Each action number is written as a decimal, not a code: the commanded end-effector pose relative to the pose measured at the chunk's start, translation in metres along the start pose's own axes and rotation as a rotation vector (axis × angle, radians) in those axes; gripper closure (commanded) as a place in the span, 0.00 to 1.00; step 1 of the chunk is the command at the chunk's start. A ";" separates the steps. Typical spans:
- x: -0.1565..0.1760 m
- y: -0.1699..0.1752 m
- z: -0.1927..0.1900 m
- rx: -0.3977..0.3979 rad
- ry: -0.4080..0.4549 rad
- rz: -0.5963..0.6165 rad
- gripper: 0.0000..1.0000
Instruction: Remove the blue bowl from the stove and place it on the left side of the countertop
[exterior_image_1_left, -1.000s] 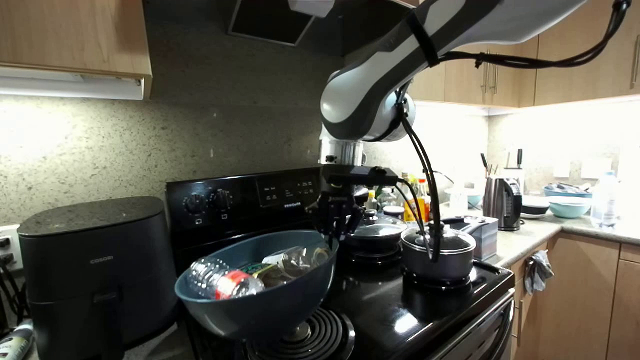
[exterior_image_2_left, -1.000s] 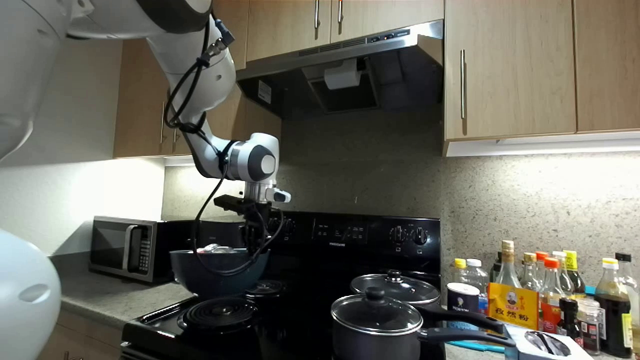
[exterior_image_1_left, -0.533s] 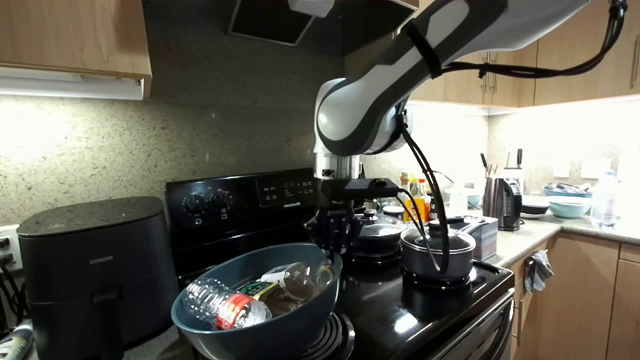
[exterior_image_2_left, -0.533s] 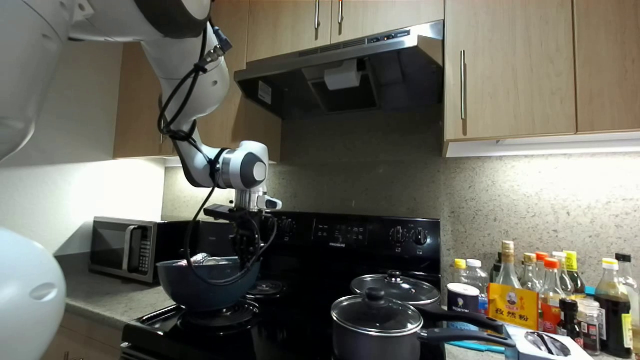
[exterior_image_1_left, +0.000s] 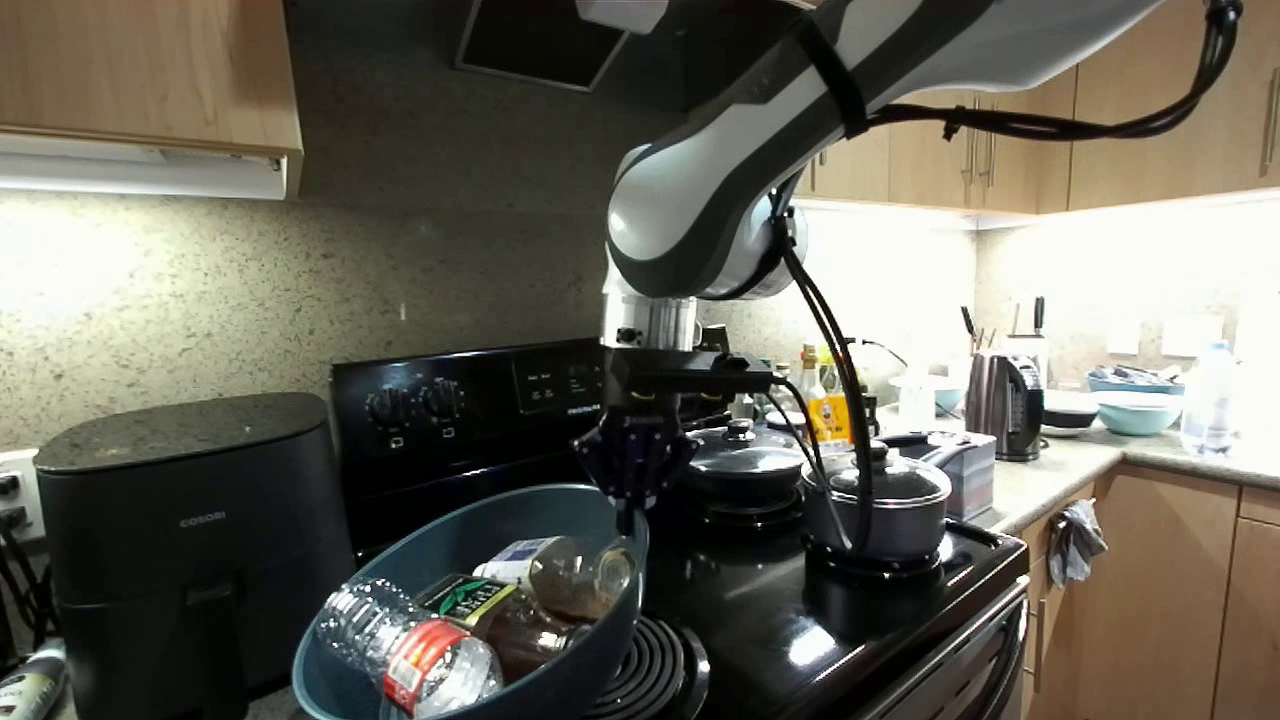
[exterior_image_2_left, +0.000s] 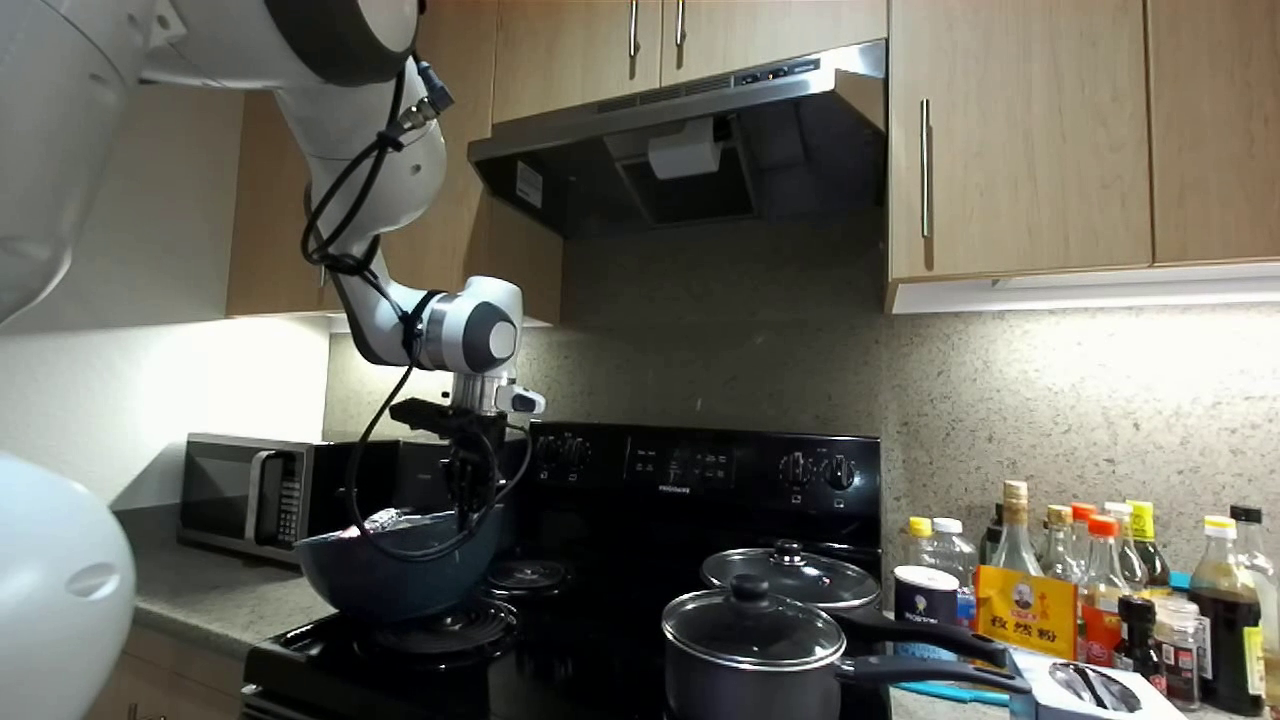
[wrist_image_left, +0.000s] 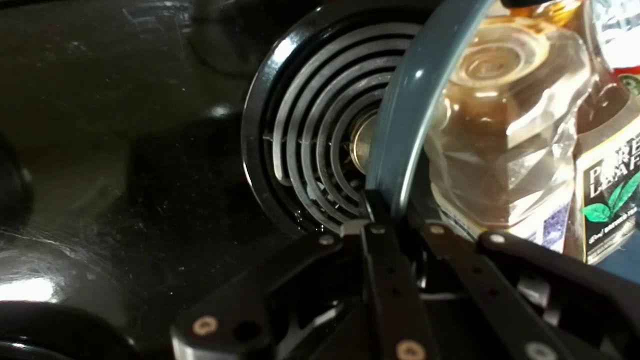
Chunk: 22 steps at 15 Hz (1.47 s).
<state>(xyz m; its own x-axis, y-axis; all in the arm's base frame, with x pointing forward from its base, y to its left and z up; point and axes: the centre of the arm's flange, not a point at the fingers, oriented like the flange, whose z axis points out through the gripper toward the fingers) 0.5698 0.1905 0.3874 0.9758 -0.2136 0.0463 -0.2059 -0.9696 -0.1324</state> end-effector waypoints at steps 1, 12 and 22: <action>0.002 -0.004 -0.012 0.051 0.013 0.013 0.98; 0.025 0.011 0.045 -0.107 0.090 0.106 0.98; 0.015 -0.013 0.012 -0.045 0.075 0.080 0.98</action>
<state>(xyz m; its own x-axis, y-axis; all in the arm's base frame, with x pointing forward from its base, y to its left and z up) 0.5963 0.1860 0.3625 0.9281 -0.3365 0.1593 -0.3349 -0.9415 -0.0372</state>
